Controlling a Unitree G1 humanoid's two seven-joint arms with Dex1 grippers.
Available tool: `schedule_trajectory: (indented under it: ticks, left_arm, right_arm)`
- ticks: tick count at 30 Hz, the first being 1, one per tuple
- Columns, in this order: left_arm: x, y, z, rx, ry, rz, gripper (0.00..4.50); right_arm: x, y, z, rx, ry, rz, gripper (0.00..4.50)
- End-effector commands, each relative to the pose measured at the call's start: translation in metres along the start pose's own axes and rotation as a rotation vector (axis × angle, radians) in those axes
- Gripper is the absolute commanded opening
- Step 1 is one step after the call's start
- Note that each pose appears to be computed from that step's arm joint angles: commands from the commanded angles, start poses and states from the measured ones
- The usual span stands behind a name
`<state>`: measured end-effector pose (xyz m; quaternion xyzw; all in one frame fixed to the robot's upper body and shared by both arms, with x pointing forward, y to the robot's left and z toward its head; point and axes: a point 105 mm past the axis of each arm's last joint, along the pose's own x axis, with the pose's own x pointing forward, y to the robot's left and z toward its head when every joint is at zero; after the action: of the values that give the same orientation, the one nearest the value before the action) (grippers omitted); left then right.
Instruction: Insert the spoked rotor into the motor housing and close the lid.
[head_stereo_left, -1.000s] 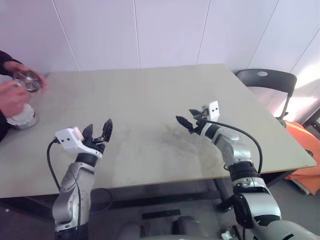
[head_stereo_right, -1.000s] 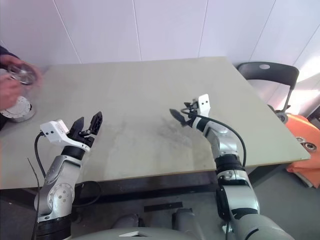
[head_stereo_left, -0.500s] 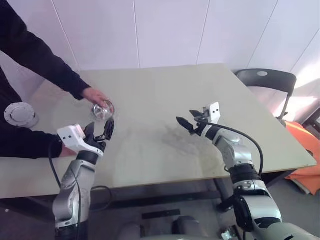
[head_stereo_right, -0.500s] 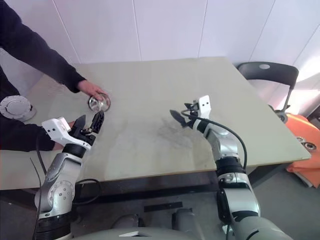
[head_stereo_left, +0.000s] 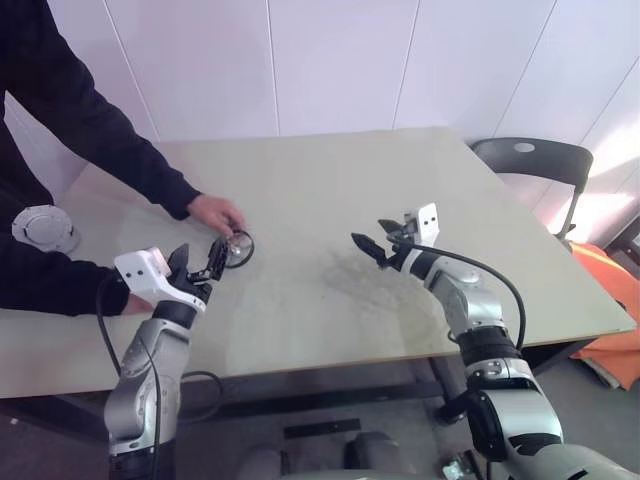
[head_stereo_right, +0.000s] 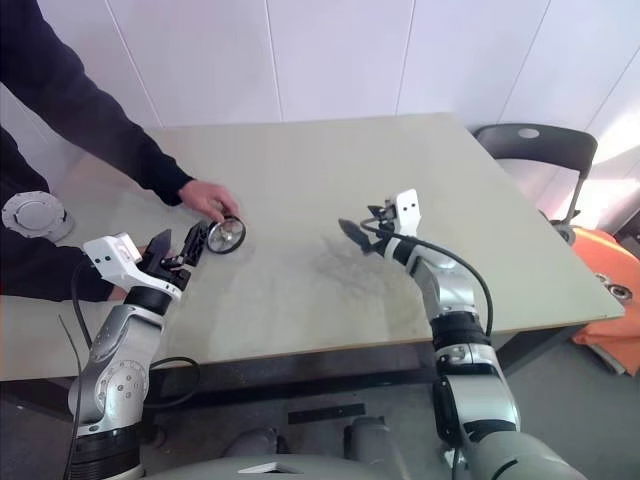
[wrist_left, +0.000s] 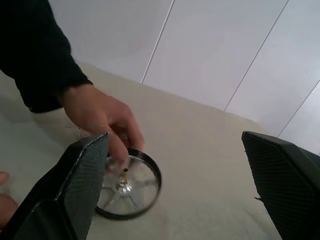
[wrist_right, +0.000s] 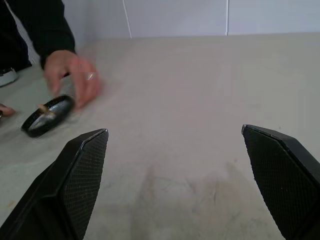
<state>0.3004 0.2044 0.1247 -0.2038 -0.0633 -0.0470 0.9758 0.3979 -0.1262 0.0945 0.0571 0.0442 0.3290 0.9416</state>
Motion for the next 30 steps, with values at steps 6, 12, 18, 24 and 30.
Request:
schedule_trajectory:
  ticks: [6, 12, 18, 24, 30]
  left_arm:
    - [-0.0001, -0.0046, 0.0085, 0.024, -0.035, -0.012, 4.5]
    - [0.0003, -0.0051, 0.0084, 0.024, -0.033, -0.016, 4.5]
    - [0.0009, -0.0057, 0.0065, 0.021, -0.03, -0.016, 4.5]
    - [0.0008, -0.0062, 0.0059, 0.018, -0.029, -0.015, 4.5]
    - [0.0001, -0.0061, 0.0059, 0.017, -0.031, -0.011, 4.5]
  right_arm:
    - [0.0068, 0.0039, 0.0174, -0.039, -0.046, 0.023, 4.49]
    - [0.0066, 0.004, 0.0159, -0.037, -0.045, 0.019, 4.49]
    - [0.0049, 0.0025, 0.0148, -0.036, -0.043, 0.01, 4.49]
    - [0.005, 0.0027, 0.0141, -0.034, -0.04, 0.01, 4.49]
    - [0.0056, 0.0033, 0.0137, -0.033, -0.039, 0.01, 4.49]
